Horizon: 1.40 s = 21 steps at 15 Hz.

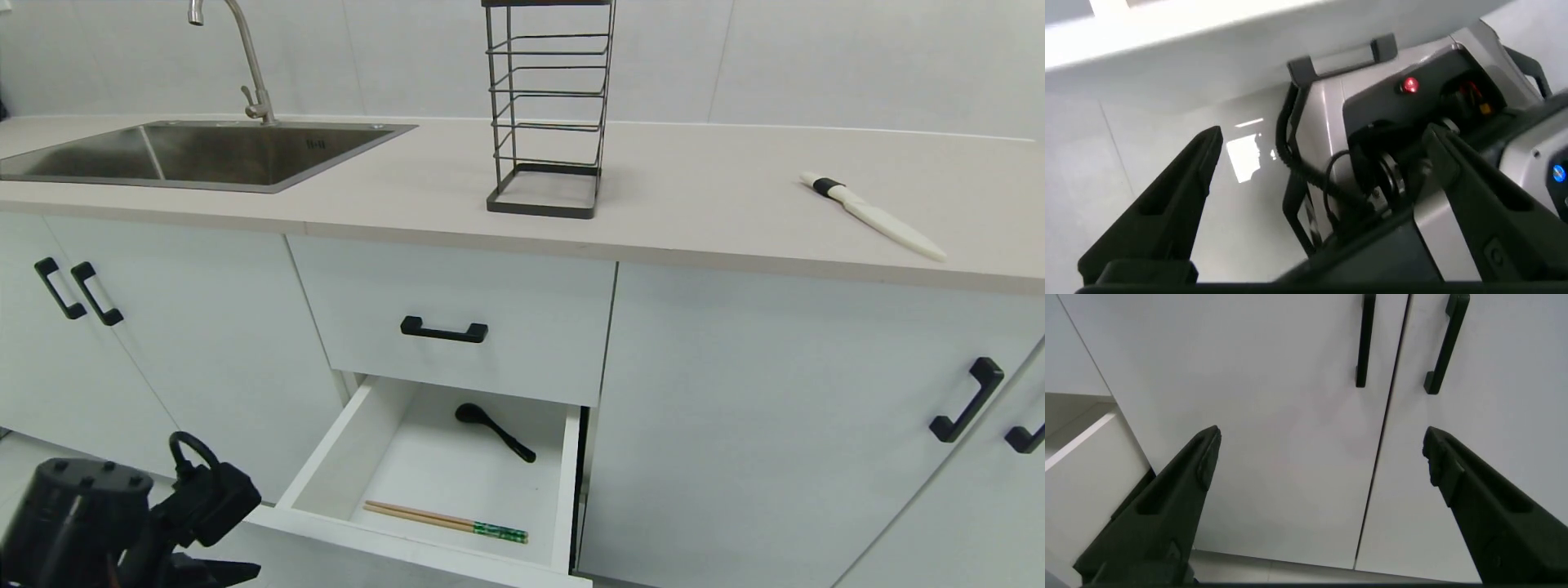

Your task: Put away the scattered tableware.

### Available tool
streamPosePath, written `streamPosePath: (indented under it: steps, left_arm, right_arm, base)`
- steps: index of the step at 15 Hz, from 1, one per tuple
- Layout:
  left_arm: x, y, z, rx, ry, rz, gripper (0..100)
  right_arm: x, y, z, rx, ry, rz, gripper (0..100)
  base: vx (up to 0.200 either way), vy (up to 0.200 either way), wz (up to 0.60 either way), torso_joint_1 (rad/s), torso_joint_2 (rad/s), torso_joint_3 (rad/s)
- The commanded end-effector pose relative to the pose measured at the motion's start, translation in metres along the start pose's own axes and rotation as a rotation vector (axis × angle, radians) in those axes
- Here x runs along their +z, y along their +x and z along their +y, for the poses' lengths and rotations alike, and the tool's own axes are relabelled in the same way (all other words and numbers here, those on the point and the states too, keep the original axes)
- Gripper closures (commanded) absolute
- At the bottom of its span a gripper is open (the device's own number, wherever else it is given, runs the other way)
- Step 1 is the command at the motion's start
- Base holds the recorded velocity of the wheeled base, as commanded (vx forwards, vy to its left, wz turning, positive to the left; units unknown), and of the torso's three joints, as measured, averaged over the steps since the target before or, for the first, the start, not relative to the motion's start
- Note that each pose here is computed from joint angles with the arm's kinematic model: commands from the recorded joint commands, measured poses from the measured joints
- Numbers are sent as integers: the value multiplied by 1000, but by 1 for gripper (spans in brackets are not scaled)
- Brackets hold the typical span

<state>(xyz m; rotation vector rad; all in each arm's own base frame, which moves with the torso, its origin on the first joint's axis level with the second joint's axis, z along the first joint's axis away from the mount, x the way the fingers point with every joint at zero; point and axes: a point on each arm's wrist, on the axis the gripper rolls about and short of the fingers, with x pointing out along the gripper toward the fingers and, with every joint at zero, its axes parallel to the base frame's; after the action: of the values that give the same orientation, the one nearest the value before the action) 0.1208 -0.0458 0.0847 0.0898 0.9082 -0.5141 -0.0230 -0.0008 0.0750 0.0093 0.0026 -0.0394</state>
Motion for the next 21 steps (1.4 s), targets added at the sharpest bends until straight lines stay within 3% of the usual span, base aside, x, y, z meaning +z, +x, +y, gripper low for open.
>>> streamPosePath:
  steps: [1,5,12,19,21]
  left_arm:
    - [4,24,11,21,-43,78,0]
    - [10,35,15,28,-48,62,0]
    - [21,49,20,32,-30,-3,0]
    - [40,91,31,39,7,-147,0]
    - [44,96,33,41,10,-169,0]
  right_arm:
    - [0,0,0,-1,0,2,0]
    - [0,0,0,-1,0,2,0]
    - [0,0,0,-1,0,2,0]
    - [0,0,0,-1,0,2,0]
    - [0,0,0,-1,0,2,0]
  base:
    - [0,0,0,0,0,0]
    - [0,0,0,0,0,0]
    - [0,0,0,0,0,0]
    - [0,0,0,0,0,0]
    - [0,0,0,0,0,0]
